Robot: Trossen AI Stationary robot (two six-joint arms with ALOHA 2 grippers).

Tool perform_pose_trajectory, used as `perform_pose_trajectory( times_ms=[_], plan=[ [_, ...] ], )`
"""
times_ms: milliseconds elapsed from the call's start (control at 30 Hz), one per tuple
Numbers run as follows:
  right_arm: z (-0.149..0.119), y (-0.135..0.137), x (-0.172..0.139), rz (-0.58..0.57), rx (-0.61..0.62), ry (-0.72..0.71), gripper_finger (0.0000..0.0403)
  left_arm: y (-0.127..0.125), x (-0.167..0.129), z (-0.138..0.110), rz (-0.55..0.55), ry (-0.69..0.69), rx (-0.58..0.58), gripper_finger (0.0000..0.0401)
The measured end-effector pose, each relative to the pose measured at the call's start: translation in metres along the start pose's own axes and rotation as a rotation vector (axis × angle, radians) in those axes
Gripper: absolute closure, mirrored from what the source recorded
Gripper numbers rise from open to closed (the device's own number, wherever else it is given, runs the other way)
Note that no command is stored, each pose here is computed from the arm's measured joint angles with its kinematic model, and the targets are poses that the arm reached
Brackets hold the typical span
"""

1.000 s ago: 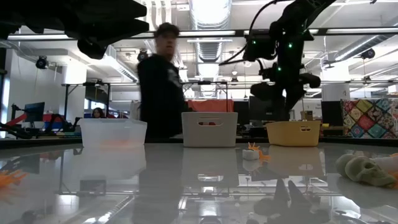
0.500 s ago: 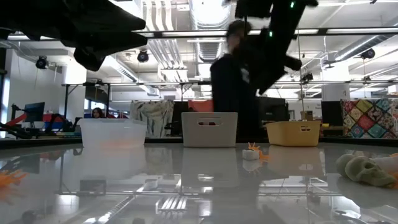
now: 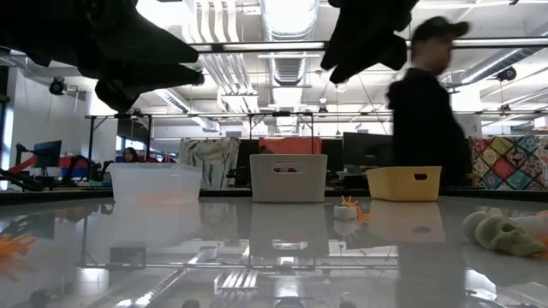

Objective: Sort Halloween decoration
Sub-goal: Put the orange spider toy into the transparent white bin

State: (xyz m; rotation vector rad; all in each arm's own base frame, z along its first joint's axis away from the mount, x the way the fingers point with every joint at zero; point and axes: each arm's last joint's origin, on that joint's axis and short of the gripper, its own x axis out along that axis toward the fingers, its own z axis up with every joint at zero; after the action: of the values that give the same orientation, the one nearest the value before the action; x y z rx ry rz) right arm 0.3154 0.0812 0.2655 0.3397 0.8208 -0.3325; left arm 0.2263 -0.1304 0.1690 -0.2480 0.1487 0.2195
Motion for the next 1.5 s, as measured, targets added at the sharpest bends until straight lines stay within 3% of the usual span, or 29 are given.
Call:
perform_pose_trajectory(
  times_ms=[167, 400, 900, 1500],
  plan=[
    [-0.008, 0.011, -0.004, 0.09, 0.047, 0.053, 0.025, 0.0, 0.0, -0.001, 0.002, 0.005, 0.003, 0.0248],
    [-0.018, 0.019, 0.006, 0.11, 0.121, 0.125, 0.0259, 0.0, 0.0, -0.001, 0.004, 0.009, 0.008, 0.0248],
    [-0.031, 0.022, 0.057, 0.001, 0.325, 0.252, 0.0268, 0.001, -0.003, 0.005, 0.006, 0.002, 0.039, 0.0248],
    [-0.03, 0.032, 0.117, -0.26, 0.324, 0.443, 0.0267, 0.008, -0.018, 0.029, 0.035, -0.027, 0.098, 0.0248]
  ],
)
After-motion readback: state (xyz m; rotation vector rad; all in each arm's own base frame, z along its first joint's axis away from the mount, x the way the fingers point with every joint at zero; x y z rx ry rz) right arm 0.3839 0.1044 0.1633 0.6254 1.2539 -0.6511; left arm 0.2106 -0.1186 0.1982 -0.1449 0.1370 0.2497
